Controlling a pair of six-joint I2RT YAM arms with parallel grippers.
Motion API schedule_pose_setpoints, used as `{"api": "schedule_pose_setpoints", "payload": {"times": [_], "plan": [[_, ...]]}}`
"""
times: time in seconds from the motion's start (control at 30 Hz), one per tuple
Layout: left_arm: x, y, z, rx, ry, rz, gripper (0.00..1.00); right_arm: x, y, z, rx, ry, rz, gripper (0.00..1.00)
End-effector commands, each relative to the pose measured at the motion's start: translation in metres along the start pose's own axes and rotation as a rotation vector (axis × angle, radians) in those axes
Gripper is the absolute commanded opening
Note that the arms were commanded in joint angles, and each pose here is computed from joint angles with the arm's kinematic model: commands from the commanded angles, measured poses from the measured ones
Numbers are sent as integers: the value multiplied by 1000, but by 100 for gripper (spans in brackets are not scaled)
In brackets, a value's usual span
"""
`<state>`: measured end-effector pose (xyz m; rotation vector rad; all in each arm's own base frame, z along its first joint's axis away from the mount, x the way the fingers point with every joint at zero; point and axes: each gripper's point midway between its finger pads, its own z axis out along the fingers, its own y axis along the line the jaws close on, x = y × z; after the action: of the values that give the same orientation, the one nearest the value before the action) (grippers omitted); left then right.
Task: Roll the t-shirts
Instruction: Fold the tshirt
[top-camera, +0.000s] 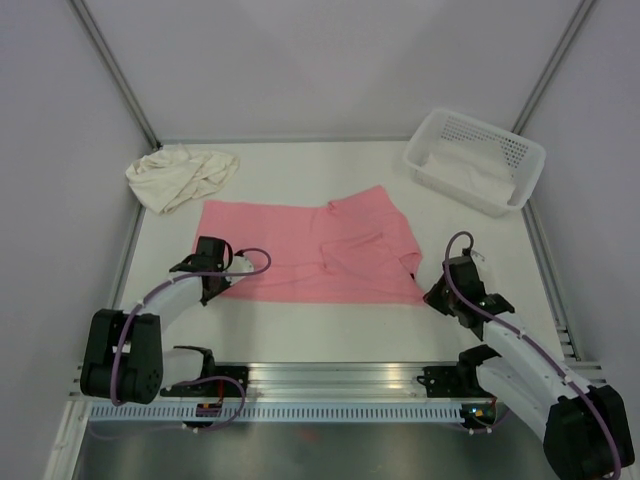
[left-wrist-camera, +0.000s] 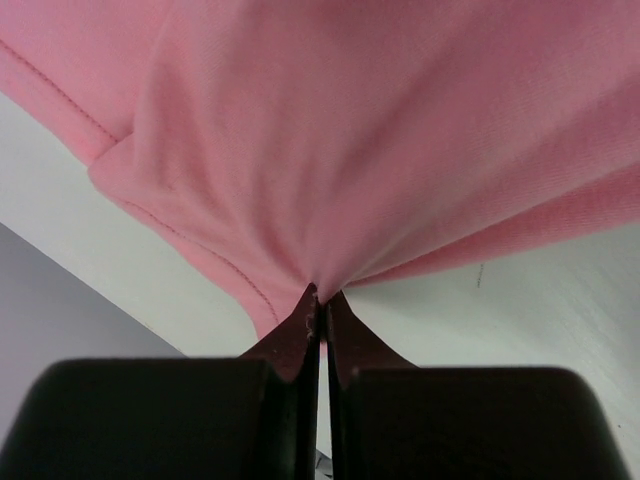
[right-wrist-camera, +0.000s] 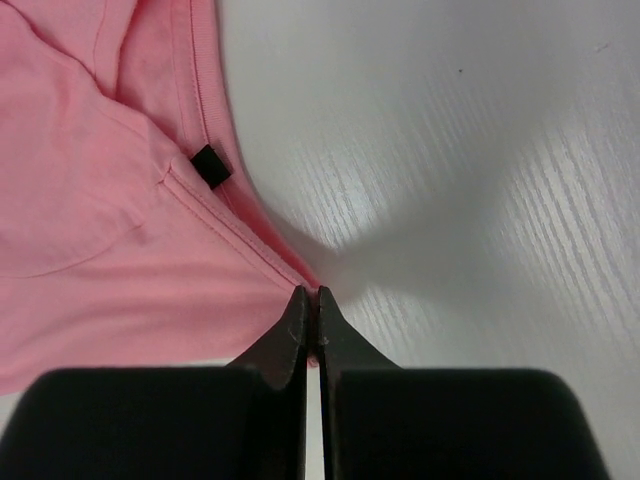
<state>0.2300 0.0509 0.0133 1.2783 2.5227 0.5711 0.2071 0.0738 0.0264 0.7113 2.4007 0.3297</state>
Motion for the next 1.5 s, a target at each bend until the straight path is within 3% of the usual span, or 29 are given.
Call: {"api": "schedule_pose_setpoints", "payload": {"times": [0.0, 0.4, 0.43, 0.47, 0.5, 0.53, 0.57, 0.63, 0.77, 0.87, 0.97, 1.1, 1.23, 1.27, 1.37, 1.47], "plan": [[20, -28, -3, 118, 48, 67, 2, 5, -11, -9, 33, 12, 10, 0], [33, -44, -34, 252, 74, 142, 4, 10, 2, -45, -35, 54, 22, 0], [34, -44, -36, 256, 74, 135, 10, 9, 2, -47, -36, 53, 16, 2], [35, -45, -37, 259, 83, 136, 40, 8, 4, -48, -39, 49, 10, 8], [37, -44, -38, 255, 90, 132, 57, 7, 3, -49, -32, 48, 7, 31], [38, -42, -38, 246, 100, 125, 81, 5, 3, -51, -26, 40, 6, 39], [38, -34, -41, 218, 113, 114, 93, -3, 1, -53, -5, 8, 5, 55], [33, -24, -44, 184, 115, 64, 100, -14, 2, -57, 5, -34, -3, 62], [-10, 22, -64, 86, 9, -142, 97, -46, 38, -61, -115, -140, -11, 68], [-42, 46, -68, 42, -72, -356, 80, -79, 69, -61, -170, -216, -99, 65], [-75, 82, -59, -80, -200, -514, 79, -110, 98, -48, -169, -262, -224, 63], [-84, 104, -38, -178, -181, -618, 73, -136, 134, -17, -133, -234, -374, 58], [-101, 138, -18, -286, -187, -683, 64, -163, 178, 27, -142, -238, -423, 27], [-104, 137, -6, -273, -167, -695, 63, -167, 185, 35, -148, -245, -430, 25], [-119, 157, 0, -289, -191, -742, 62, -173, 201, 87, -106, -205, -481, 26], [-120, 171, 15, -288, -183, -800, 66, -191, 225, 111, -97, -203, -514, 39]]}}
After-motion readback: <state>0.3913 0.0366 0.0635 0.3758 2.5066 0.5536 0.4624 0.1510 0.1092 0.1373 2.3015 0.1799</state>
